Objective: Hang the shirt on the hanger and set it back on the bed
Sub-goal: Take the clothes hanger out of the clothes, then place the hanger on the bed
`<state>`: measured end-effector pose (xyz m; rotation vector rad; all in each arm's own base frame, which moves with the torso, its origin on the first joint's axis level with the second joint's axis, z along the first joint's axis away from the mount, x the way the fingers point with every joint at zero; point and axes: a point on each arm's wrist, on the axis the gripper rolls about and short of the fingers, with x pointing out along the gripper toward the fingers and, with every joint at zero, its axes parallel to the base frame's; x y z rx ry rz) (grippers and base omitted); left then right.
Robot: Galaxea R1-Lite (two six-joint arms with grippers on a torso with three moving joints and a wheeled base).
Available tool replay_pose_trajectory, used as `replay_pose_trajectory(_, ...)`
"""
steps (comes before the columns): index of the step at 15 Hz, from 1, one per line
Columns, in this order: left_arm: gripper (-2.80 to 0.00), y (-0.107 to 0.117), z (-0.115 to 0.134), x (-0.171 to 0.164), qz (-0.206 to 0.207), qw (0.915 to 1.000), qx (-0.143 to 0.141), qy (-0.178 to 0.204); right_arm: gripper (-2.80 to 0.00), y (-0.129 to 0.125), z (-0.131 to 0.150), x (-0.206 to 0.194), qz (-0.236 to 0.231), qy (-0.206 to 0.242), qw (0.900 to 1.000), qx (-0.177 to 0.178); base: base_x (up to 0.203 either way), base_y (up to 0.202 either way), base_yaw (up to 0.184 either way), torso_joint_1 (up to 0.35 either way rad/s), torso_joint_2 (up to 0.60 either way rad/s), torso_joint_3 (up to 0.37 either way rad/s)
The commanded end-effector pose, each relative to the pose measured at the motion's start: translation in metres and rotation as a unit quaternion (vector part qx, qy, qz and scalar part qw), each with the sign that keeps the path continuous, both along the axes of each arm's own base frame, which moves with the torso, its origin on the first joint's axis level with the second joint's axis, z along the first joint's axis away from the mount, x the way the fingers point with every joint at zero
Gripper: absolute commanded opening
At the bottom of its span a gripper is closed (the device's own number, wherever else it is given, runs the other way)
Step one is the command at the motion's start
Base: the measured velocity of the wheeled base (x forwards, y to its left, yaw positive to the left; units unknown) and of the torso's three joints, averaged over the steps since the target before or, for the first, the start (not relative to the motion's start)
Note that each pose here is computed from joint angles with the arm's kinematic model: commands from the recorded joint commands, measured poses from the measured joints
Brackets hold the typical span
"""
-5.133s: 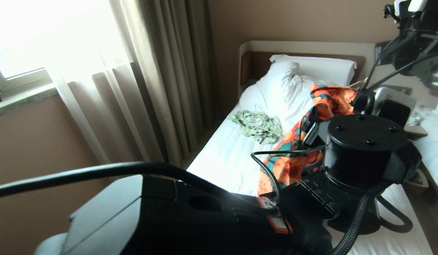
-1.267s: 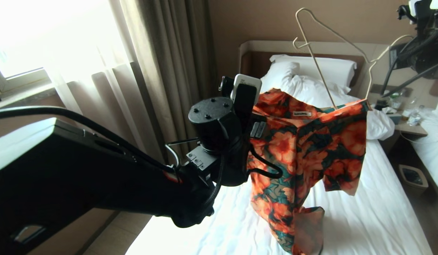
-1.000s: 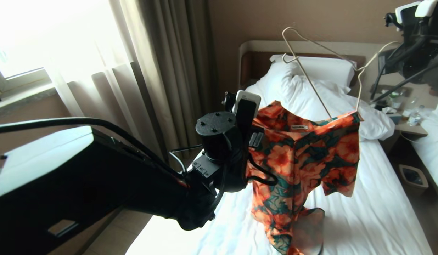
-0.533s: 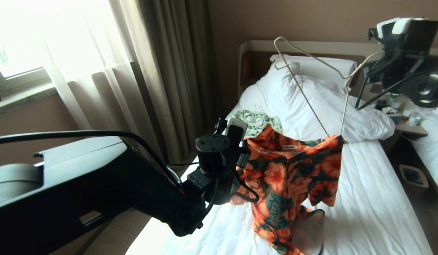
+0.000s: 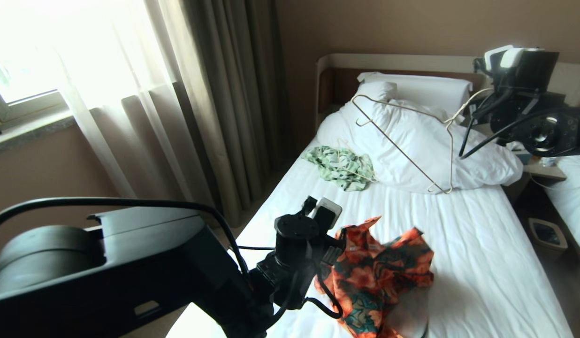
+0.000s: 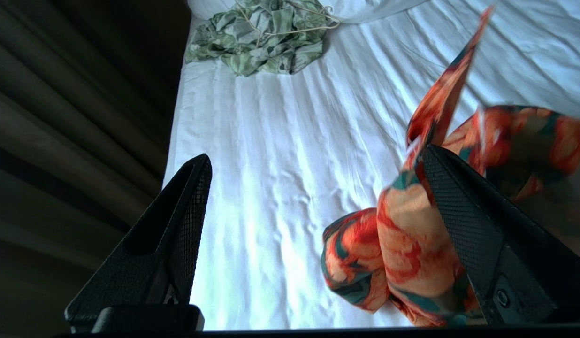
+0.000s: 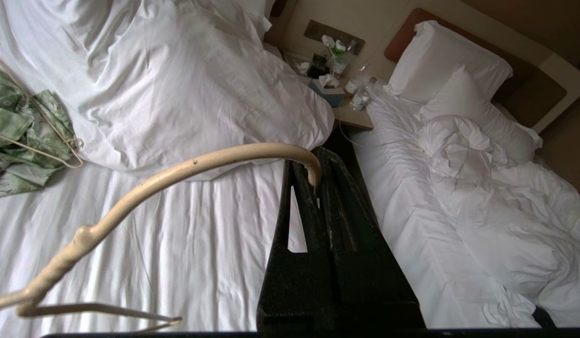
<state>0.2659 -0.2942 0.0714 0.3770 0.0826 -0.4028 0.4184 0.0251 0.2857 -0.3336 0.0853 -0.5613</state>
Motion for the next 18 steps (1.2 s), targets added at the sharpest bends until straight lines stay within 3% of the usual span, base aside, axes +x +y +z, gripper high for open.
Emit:
replay_pose_trajectory(1,0.0,-0.011,-0.012,-0.001,-0.007,0.9999,0.008,0.005,-2.8,0.001,-0.001,0.0,-0.001,0.0,1.0,-0.001,0.0,0.0,0.0,0.0,0.0,0.0)
replay_pose_trajectory(3,0.0,-0.019,-0.014,0.006,-0.007,1.0,0.003,0.001,-2.8,0.001,-0.002,0.001,-0.001,-0.002,1.0,0.0,0.0,0.0,0.0,0.0,0.0,0.0)
replay_pose_trajectory(7,0.0,-0.01,-0.016,0.014,0.008,0.9999,0.003,0.005,-2.8,0.001,-0.013,0.005,-0.001,0.004,1.0,0.0,0.0,0.0,0.0,0.0,0.0,0.0)
replay_pose_trajectory(8,-2.8,-0.006,-0.016,0.014,0.012,0.9999,0.004,0.006,-2.8,0.002,-0.017,0.006,-0.001,0.008,1.0,0.0,0.0,0.0,0.0,0.0,0.0,0.0)
replay_pose_trajectory(11,-2.8,0.015,-0.024,0.011,0.028,0.9993,0.018,0.018,-2.8,0.004,-0.043,0.008,0.002,0.034,0.999,-0.003,0.0,0.0,0.0,0.0,0.0,0.0)
replay_pose_trajectory(15,-2.8,0.065,-0.03,0.003,0.086,0.9963,0.007,0.006,-2.8,0.008,-0.102,-0.008,0.009,0.127,0.992,-0.014,0.0,0.0,0.0,0.0,0.0,0.0)
replay_pose_trajectory(17,-2.8,0.095,-0.022,0.002,0.12,0.9928,0.0,-0.003,-2.8,0.01,-0.133,-0.022,0.017,0.2,0.979,-0.041,0.0,0.0,0.0,0.0,0.0,0.0)
replay_pose_trajectory(18,-2.8,0.107,-0.018,0.001,0.133,0.9912,-0.003,-0.005,-2.8,0.009,-0.149,-0.029,0.022,0.243,0.967,-0.067,0.0,0.0,0.0,0.0,0.0,0.0)
